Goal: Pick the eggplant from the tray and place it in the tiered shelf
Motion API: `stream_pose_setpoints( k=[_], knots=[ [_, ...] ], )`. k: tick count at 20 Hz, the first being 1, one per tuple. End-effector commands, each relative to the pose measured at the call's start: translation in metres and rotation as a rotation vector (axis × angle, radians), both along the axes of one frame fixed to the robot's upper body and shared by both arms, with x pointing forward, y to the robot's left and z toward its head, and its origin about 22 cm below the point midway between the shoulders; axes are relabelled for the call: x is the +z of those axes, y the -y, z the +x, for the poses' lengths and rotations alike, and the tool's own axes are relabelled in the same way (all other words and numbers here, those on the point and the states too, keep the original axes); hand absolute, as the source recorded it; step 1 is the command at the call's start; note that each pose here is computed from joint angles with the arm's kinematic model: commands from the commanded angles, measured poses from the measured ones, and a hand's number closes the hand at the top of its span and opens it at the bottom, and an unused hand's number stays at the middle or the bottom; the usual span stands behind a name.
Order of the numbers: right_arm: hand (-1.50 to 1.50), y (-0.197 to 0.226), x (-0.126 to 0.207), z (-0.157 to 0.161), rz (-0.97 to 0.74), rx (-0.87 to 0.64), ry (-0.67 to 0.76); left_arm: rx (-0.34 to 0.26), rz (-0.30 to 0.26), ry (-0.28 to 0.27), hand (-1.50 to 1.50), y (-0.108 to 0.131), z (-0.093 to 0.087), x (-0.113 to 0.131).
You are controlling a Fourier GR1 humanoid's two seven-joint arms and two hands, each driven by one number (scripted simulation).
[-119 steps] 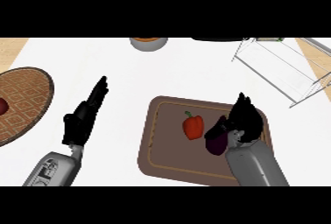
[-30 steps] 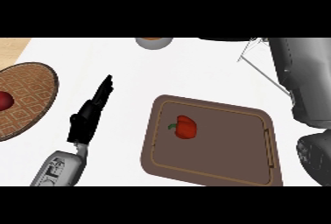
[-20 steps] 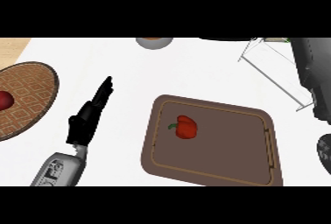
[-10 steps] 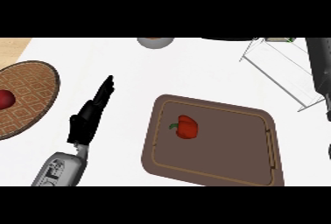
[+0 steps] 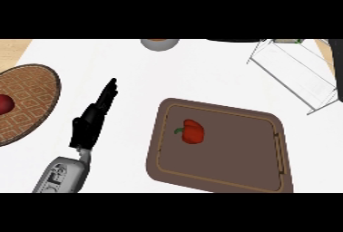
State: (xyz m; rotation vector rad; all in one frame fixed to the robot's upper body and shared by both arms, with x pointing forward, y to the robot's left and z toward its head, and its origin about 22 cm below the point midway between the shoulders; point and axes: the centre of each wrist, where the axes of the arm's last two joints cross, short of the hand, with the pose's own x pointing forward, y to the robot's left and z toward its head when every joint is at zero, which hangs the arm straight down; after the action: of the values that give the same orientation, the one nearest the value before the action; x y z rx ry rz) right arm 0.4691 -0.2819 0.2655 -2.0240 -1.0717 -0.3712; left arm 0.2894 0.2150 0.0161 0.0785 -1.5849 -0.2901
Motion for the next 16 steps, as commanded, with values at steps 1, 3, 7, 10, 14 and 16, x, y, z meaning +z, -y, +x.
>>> stream_pose_setpoints(
  k=[1,3,7,10,14,16],
  knots=[
    [1.50,0.001,-0.019,0.002,0.048,0.001,0.109,-0.002,0.003,0.021,0.00,-0.010,0.007,0.006],
    [1.50,0.030,0.002,-0.005,0.093,-0.235,-0.081,0.001,-0.016,0.011,0.00,-0.002,-0.001,0.005],
    [-1.50,0.036,-0.018,-0.009,0.103,-0.304,-0.004,0.008,-0.010,0.000,0.00,0.009,-0.003,-0.004],
    [-1.50,0.017,-0.025,-0.006,0.111,-0.316,0.007,0.007,0.004,-0.001,0.00,-0.003,0.002,0.001],
    [-1.50,0.023,-0.032,-0.011,0.145,-0.254,0.093,0.016,-0.013,0.010,0.00,0.010,-0.014,-0.009],
    [-1.50,0.008,-0.024,-0.010,0.177,-0.206,0.152,0.022,-0.008,-0.018,0.00,0.001,-0.004,-0.011]
  ],
)
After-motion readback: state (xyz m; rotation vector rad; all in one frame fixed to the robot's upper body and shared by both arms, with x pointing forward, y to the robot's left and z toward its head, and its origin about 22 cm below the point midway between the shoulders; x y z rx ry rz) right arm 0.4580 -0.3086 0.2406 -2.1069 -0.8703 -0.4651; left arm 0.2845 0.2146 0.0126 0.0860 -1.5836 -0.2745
